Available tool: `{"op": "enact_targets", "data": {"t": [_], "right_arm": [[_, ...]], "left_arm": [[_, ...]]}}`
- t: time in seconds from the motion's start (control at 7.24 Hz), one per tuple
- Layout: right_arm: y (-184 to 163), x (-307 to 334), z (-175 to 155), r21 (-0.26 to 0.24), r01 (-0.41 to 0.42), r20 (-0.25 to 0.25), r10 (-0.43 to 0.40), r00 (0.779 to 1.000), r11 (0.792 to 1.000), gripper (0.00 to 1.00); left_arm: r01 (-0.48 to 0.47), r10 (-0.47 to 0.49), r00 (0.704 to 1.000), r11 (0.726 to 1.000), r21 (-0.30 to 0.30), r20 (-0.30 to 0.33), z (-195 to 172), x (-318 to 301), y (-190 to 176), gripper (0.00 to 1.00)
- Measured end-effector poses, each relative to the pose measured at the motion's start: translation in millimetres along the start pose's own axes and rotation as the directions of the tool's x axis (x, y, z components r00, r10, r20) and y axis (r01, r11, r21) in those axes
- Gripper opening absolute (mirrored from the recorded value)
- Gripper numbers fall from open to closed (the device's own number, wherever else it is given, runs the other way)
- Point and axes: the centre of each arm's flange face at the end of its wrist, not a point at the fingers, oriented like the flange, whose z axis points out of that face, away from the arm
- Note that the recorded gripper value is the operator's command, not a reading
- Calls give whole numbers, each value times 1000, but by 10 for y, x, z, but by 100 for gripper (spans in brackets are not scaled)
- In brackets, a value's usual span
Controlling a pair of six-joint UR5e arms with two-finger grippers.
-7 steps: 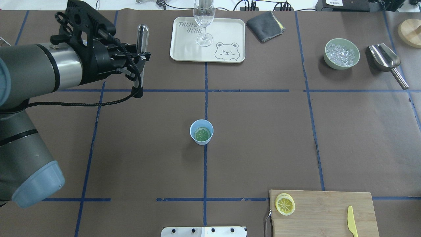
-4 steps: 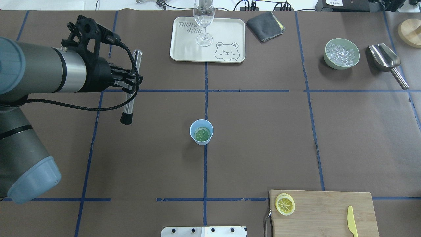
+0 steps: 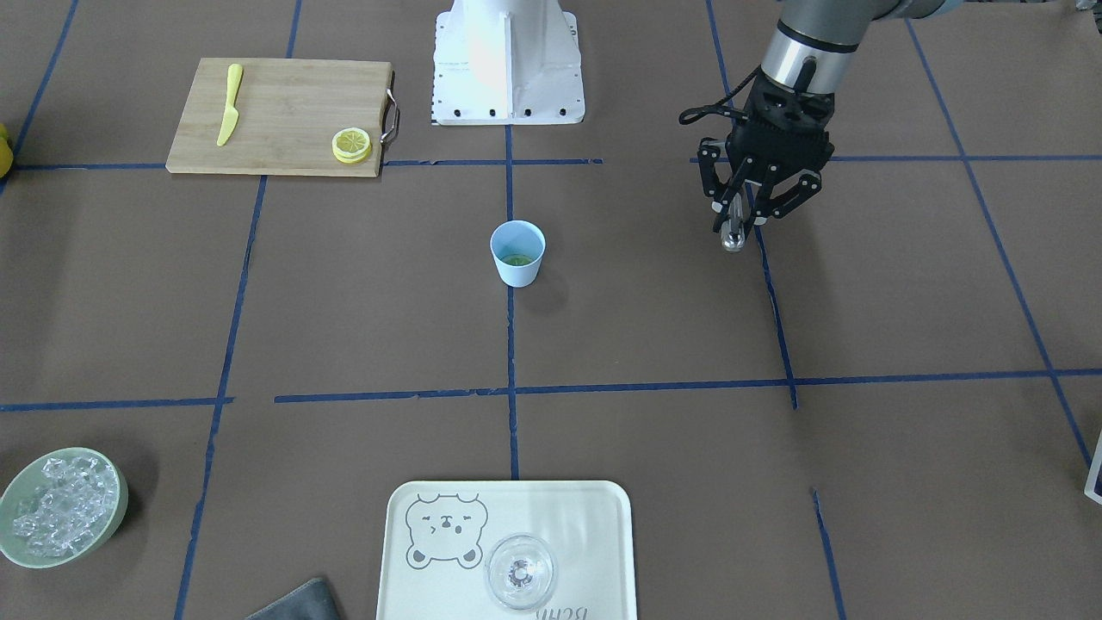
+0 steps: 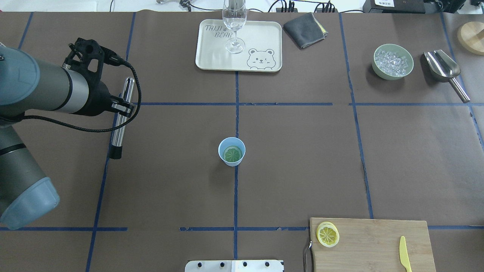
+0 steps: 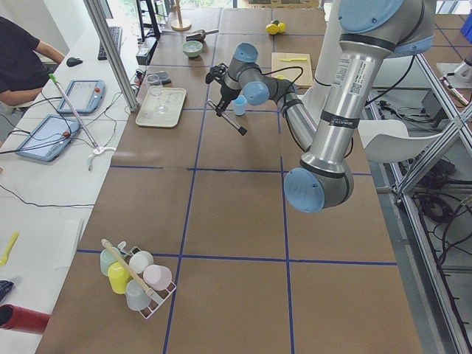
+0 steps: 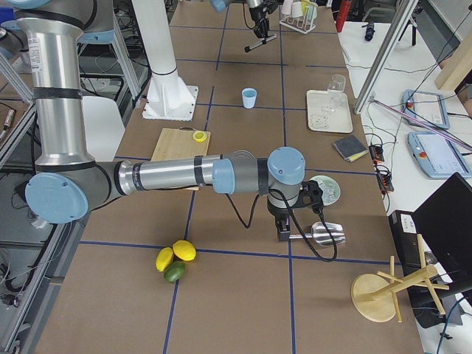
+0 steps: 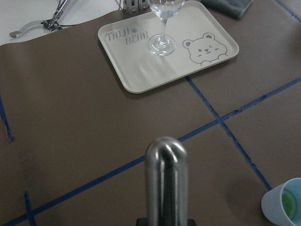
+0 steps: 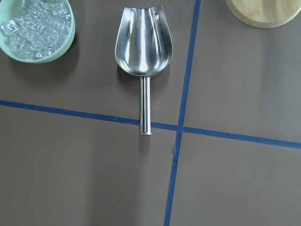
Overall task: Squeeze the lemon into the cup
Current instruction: 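Lower the metal rod upright toward the table with the left gripper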
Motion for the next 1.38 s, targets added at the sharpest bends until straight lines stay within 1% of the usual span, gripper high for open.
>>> {"op": "enact_targets", "data": {"t": [0.14, 0.28, 0.55, 0.97, 1.11, 1.24, 1.38], "right_arm": [[-5, -14, -14, 3, 4, -1, -4, 1000, 1000, 100], [-11, -28, -28, 6, 7, -1, -7, 1000, 1000, 100], [-17, -47, -47, 10, 12, -1, -11, 1000, 1000, 100], [-67, -81, -84, 18, 22, -3, -22, 1000, 1000, 100], [-88, -93, -98, 20, 26, -4, -26, 1000, 999, 100], [-103, -101, -107, 22, 29, -5, -29, 1000, 999, 100], [-112, -106, -113, 24, 31, -5, -31, 1000, 999, 100]], "left_arm": [[46, -42, 998, 996, -79, 42, 185, -213, 0, 0], [90, -76, 993, 984, -152, 91, 394, -410, 19, 0], [145, -94, 978, 948, -283, 187, 728, -829, 6, 0], [187, -88, 967, 883, -431, 240, 1049, -1448, 1, 0], [215, -101, 962, 852, -478, 253, 1197, -1551, 31, 0], [248, -130, 959, 821, -515, 254, 1314, -1630, 58, 0], [280, -164, 953, 797, -536, 254, 1373, -1733, 72, 0]]}}
